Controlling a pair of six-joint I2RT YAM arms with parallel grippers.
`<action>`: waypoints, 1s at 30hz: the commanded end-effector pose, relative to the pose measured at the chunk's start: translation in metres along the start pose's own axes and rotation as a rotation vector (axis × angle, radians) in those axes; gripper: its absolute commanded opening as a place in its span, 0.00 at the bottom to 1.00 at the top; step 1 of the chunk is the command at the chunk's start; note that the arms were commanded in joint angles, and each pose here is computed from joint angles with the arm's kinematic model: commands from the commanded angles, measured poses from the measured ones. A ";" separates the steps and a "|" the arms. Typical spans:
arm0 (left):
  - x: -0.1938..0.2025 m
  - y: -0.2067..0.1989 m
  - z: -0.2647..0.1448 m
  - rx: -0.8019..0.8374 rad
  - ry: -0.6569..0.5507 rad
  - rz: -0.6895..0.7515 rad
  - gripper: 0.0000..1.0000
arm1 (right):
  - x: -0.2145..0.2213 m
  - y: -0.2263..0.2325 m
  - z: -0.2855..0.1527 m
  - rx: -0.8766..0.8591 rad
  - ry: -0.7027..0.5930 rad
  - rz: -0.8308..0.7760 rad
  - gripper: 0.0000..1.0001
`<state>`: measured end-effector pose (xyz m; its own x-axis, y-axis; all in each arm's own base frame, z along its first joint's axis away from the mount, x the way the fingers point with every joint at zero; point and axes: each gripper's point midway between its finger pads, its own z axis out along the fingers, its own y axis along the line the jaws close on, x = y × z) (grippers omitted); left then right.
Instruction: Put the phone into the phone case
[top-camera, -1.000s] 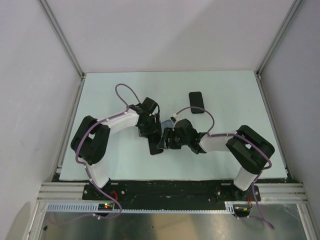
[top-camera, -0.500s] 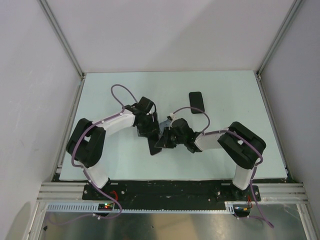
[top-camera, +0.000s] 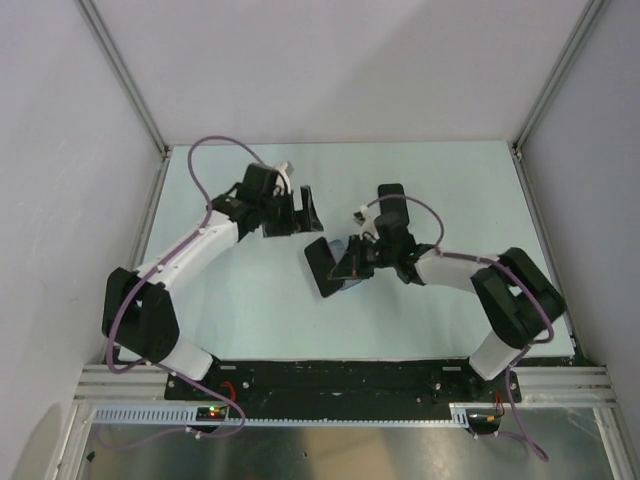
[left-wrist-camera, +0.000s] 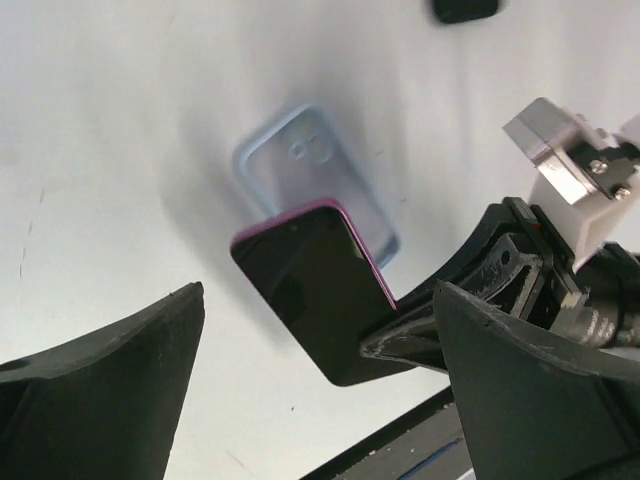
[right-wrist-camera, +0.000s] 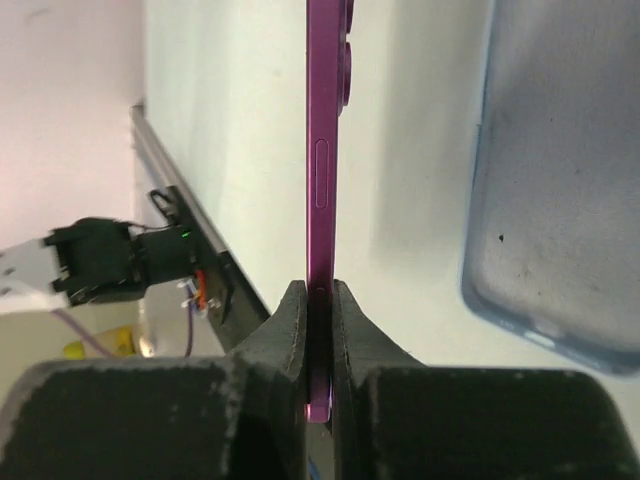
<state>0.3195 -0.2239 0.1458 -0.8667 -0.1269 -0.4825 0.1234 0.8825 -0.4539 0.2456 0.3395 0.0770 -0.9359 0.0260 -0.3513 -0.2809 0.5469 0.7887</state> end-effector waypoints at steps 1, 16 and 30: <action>-0.037 -0.063 -0.044 0.366 -0.058 0.280 0.99 | -0.005 0.052 -0.055 -0.243 0.074 -0.146 0.00; 0.002 -0.115 -0.095 0.850 0.041 0.503 0.62 | 0.014 0.109 -0.126 -0.469 0.122 -0.342 0.00; 0.043 -0.110 -0.125 0.916 0.073 0.502 0.61 | -0.002 0.131 -0.135 -0.537 0.082 -0.469 0.00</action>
<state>0.2255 -0.2695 0.2622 -0.6652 0.2036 -0.7184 0.7464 0.2065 -0.6326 0.1743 0.2940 0.2111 -0.7975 -0.2103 -0.5654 -0.5923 0.0950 0.8001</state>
